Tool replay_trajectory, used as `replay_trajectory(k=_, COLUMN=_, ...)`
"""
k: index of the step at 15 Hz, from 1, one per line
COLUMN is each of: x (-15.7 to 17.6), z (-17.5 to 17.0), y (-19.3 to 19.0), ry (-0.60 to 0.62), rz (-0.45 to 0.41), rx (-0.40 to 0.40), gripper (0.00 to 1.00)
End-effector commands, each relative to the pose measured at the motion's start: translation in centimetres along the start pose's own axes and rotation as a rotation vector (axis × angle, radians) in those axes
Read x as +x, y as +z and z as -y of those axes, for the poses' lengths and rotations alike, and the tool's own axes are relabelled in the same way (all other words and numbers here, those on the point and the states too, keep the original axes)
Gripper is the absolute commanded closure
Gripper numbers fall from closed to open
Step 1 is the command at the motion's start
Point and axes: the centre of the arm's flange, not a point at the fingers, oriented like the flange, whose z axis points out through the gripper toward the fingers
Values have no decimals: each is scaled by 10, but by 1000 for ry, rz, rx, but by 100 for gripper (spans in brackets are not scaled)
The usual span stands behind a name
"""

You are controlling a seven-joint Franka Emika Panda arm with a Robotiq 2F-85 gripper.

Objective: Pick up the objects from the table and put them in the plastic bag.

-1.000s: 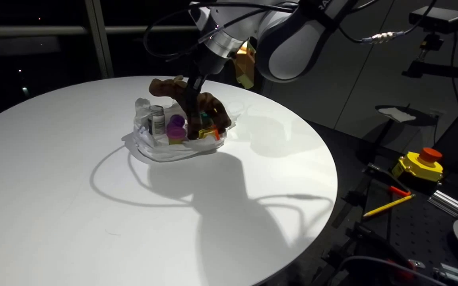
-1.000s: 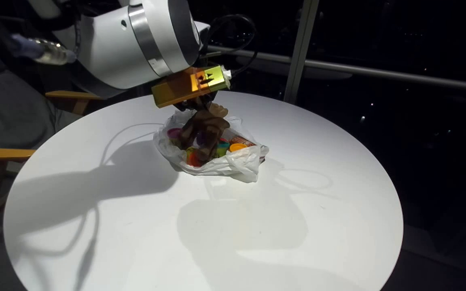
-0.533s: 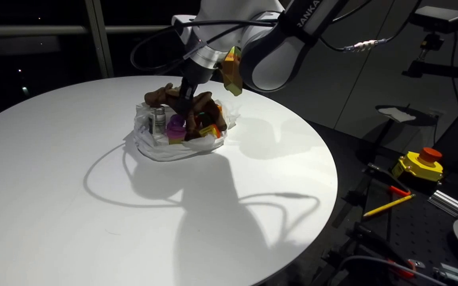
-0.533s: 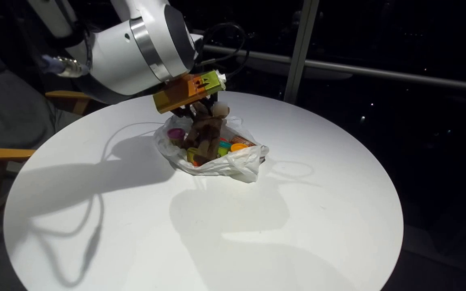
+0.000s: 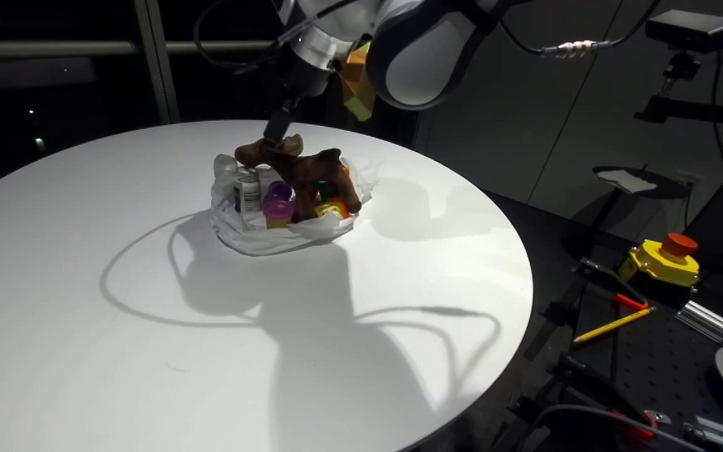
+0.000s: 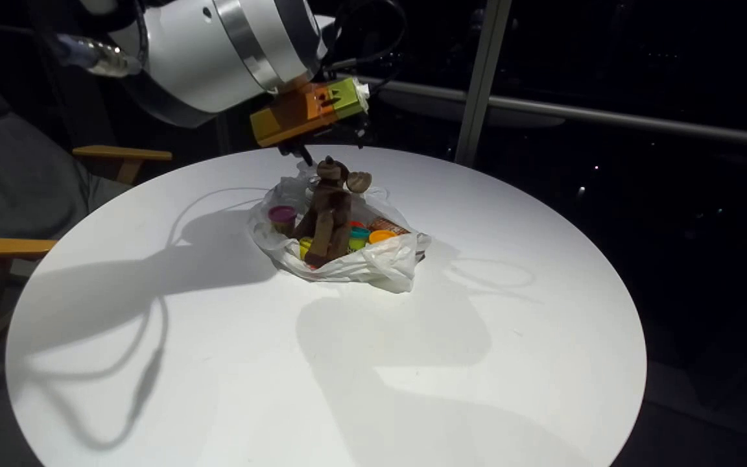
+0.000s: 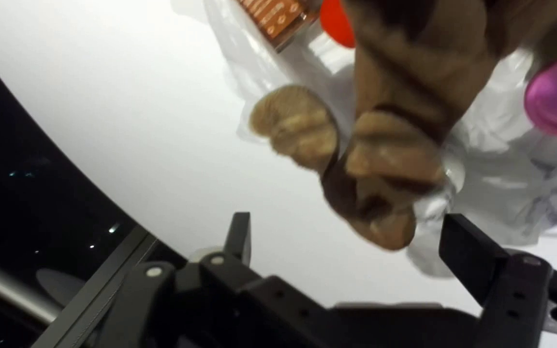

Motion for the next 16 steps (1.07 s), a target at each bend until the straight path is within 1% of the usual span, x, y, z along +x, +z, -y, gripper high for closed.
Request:
replay_trajectory(k=1, x=41, z=-27, y=-47, ry=133, rz=-89, rx=-78, gripper=0)
replay_trajectory(k=2, x=45, z=-34, y=-62, ry=152, rz=-80, rx=-100, gripper=0)
replay_trajectory(k=4, x=49, z=-46, y=-92, ry=204, rz=9, rx=-134, gripper=0)
replay_trajectory(k=5, x=44, z=-49, y=-109, ry=244, rz=74, rx=-147, gripper=0)
replay_trajectory(k=7, x=34, z=-53, y=-139, ry=321, rz=166, rx=-174, gripper=0)
replay_trajectory(k=9, x=20, z=-54, y=-173, ry=388, rz=279, rx=-184, gripper=0)
replay_trajectory(k=12, x=-5, z=-56, y=-218, ry=504, rz=444, rx=-174, gripper=0)
replay_trajectory(k=13, x=-12, z=-57, y=-236, ry=550, rz=483, rx=-165, gripper=0)
replay_trajectory(k=16, x=-29, z=-62, y=-290, ry=674, rz=550, rx=-126, gripper=0)
